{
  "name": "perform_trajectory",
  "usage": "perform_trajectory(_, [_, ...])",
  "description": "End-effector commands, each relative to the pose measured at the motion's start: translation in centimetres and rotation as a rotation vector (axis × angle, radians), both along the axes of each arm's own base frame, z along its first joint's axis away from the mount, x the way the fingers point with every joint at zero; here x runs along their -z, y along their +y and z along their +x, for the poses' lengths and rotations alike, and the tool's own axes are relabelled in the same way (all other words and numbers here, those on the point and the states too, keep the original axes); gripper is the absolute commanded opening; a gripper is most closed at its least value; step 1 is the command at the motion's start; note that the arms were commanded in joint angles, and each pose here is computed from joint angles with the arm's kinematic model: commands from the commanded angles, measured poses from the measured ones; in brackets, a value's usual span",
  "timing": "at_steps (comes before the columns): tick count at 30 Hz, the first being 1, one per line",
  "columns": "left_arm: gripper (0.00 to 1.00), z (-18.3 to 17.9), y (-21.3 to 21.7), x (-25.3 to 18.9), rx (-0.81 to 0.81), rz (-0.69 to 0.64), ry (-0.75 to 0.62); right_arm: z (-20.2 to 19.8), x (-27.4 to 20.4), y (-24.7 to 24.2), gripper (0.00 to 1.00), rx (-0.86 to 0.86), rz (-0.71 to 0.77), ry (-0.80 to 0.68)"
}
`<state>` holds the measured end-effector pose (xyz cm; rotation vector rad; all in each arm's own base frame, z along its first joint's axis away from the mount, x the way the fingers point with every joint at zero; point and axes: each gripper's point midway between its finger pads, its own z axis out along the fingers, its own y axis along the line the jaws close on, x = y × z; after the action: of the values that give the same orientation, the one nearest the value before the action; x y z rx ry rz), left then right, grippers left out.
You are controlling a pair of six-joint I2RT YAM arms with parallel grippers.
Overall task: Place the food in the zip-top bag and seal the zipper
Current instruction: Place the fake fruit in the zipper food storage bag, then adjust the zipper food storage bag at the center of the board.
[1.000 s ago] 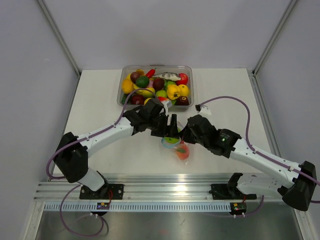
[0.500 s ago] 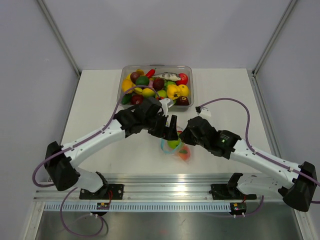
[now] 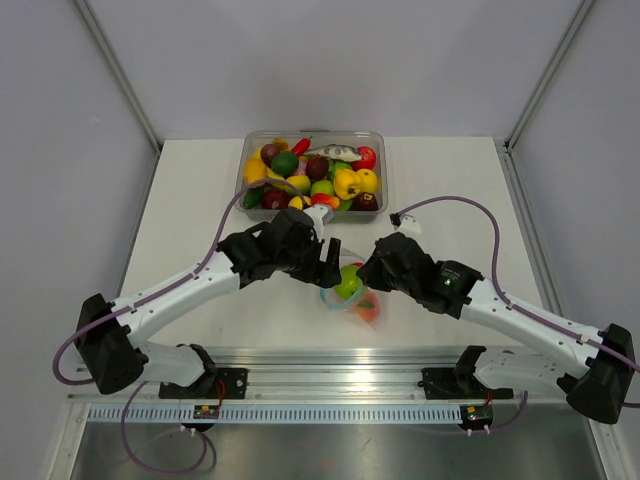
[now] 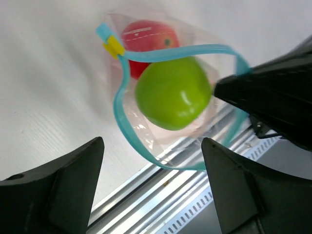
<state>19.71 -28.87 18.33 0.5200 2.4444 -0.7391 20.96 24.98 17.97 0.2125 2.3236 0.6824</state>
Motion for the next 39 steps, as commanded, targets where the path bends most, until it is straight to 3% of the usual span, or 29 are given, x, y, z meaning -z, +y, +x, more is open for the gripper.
perform_trajectory(1, [0.81, 2.3, -0.6, 1.0, -0.067, -0.013, -0.070, -0.2, -2.2, 0.8, 0.00, -0.041, 0.064, -0.046])
perform_trajectory(14, [0.43, 6.1, -3.4, 2.9, -0.147, -0.027, -0.095, -2.3, 0.3, 0.6, 0.01, -0.167, -0.009, 0.016])
perform_trajectory(15, [0.33, 6.4, -3.7, 2.9, -0.151, -0.021, -0.084, -2.6, -0.1, 0.4, 0.00, -0.190, -0.006, 0.002])
perform_trajectory(18, [0.20, 6.4, -3.7, 2.5, -0.154, -0.020, -0.076, -2.8, -0.1, -0.5, 0.01, -0.174, -0.027, -0.005])
perform_trajectory(19, [0.09, 6.2, -3.7, 2.3, -0.156, -0.021, -0.069, -2.5, -0.3, -1.0, 0.01, -0.154, -0.043, -0.019])
perform_trajectory(21, [0.03, 5.8, -3.6, 1.3, -0.156, -0.031, -0.051, -2.6, -0.1, -2.2, 0.02, -0.141, -0.089, -0.017])
perform_trajectory(26, [0.00, 4.0, -3.8, -1.6, -0.120, -0.095, 0.010, -1.4, 0.1, -5.2, 0.13, -0.091, -0.324, -0.022])
perform_trajectory(28, [0.00, 3.7, -3.6, -2.8, -0.125, -0.127, 0.029, -0.9, -0.5, -5.3, 0.22, -0.116, -0.370, -0.044])
perform_trajectory(30, [0.00, 3.5, -3.7, -3.3, -0.128, -0.160, 0.071, -0.6, -0.9, -5.0, 0.35, -0.137, -0.378, -0.061])
perform_trajectory(31, [0.00, 3.9, -3.5, -3.4, -0.142, -0.172, 0.082, -0.8, -1.2, -4.6, 0.54, -0.177, -0.375, -0.077])
perform_trajectory(34, [0.00, 4.3, -3.1, -2.5, -0.181, -0.198, 0.156, -0.9, -3.0, -3.9, 0.66, -0.195, -0.307, -0.145])
perform_trajectory(39, [0.00, 4.6, -3.3, -2.0, -0.244, -0.273, 0.233, -2.3, -4.5, -3.2, 0.74, -0.244, -0.240, -0.217])
